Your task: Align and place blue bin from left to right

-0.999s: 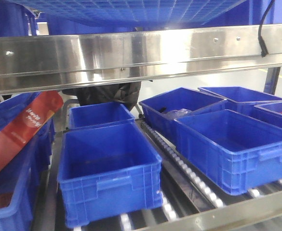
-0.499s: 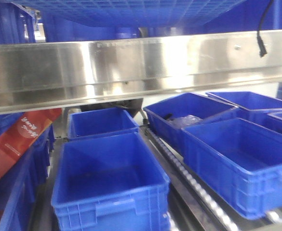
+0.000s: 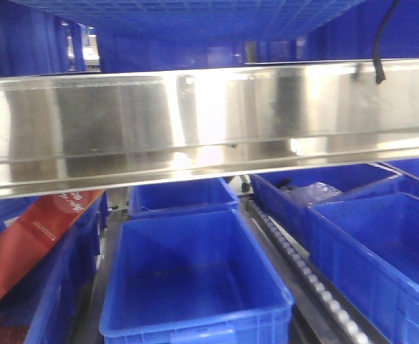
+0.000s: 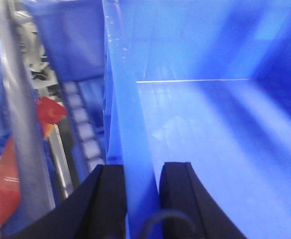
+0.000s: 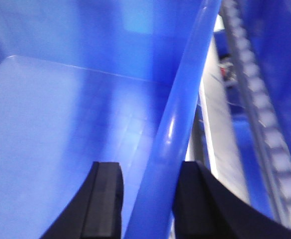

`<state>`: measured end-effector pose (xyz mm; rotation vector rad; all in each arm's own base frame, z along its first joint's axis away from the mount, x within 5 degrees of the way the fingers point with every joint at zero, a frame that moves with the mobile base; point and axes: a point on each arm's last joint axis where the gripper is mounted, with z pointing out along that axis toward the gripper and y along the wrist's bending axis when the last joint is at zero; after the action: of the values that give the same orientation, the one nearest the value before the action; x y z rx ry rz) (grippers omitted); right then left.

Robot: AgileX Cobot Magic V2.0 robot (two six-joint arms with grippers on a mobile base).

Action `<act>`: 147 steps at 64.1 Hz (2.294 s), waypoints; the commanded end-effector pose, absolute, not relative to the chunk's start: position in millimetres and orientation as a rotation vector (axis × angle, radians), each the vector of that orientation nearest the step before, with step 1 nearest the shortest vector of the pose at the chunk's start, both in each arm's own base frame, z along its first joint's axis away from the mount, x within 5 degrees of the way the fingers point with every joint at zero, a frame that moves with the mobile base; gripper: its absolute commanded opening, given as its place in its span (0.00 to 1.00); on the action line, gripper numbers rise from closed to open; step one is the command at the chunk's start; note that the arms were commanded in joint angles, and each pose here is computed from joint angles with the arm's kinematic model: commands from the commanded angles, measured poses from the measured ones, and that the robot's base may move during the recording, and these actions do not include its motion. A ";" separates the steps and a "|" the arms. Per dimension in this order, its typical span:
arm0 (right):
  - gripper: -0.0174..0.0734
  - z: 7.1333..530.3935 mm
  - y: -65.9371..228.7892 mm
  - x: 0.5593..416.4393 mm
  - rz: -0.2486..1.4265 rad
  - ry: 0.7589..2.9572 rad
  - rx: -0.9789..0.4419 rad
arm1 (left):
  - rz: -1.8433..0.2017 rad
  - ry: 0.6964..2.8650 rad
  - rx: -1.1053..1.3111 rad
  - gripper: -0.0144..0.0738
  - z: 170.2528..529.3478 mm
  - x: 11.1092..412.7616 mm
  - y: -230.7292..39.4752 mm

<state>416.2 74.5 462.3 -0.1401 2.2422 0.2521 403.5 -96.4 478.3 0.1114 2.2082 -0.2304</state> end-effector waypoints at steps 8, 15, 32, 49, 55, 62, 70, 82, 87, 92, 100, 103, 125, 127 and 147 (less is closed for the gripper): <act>0.11 480.5 82.5 414.2 0.342 2.104 -0.125 | -0.427 2.082 0.188 0.04 505.6 383.5 -115.6; 0.11 480.5 82.5 414.2 0.342 2.104 -0.125 | -0.427 2.082 0.188 0.04 505.6 383.5 -115.6; 0.11 480.5 82.5 414.2 0.342 2.104 -0.125 | -0.427 2.082 0.188 0.04 505.6 383.5 -115.6; 0.11 480.5 82.5 414.2 0.342 2.104 -0.125 | -0.427 2.082 0.188 0.04 505.6 383.5 -115.6; 0.11 480.5 82.5 414.2 0.342 2.104 -0.125 | -0.427 2.082 0.188 0.04 505.6 383.5 -115.6; 0.11 480.5 82.5 414.2 0.342 2.104 -0.125 | -0.427 2.082 0.188 0.04 505.6 383.5 -115.6; 0.11 480.5 82.5 414.2 0.342 2.104 -0.125 | -0.427 2.081 0.188 0.04 505.7 383.6 -115.6; 0.11 480.5 82.5 414.2 0.342 2.104 -0.125 | -0.435 2.019 0.177 0.04 510.8 386.2 -115.9; 0.11 480.5 82.5 414.2 0.342 2.104 -0.125 | -0.436 2.012 0.176 0.04 511.3 386.5 -115.9; 0.11 480.5 82.5 414.2 0.342 2.104 -0.125 | -0.439 2.004 0.175 0.04 512.0 386.7 -116.1; 0.11 479.6 82.5 413.7 0.341 2.115 -0.127 | -0.478 2.002 0.180 0.04 512.5 385.7 -118.6; 0.11 479.9 82.5 413.8 0.341 2.112 -0.126 | -0.495 2.018 0.186 0.04 511.4 384.6 -119.8; 0.11 477.8 74.9 428.4 0.288 2.026 -0.151 | -0.466 2.110 0.195 0.04 495.2 391.9 -120.8; 0.11 474.5 74.6 432.0 0.287 2.028 -0.147 | -0.457 2.116 0.193 0.04 492.7 394.2 -120.8; 0.12 439.4 75.3 466.0 0.265 2.039 -0.147 | -0.443 2.191 0.189 0.04 461.3 419.6 -126.9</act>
<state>453.2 67.5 421.1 -0.1930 2.2854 0.1964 429.2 -103.4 446.0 0.1157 2.2768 -0.2340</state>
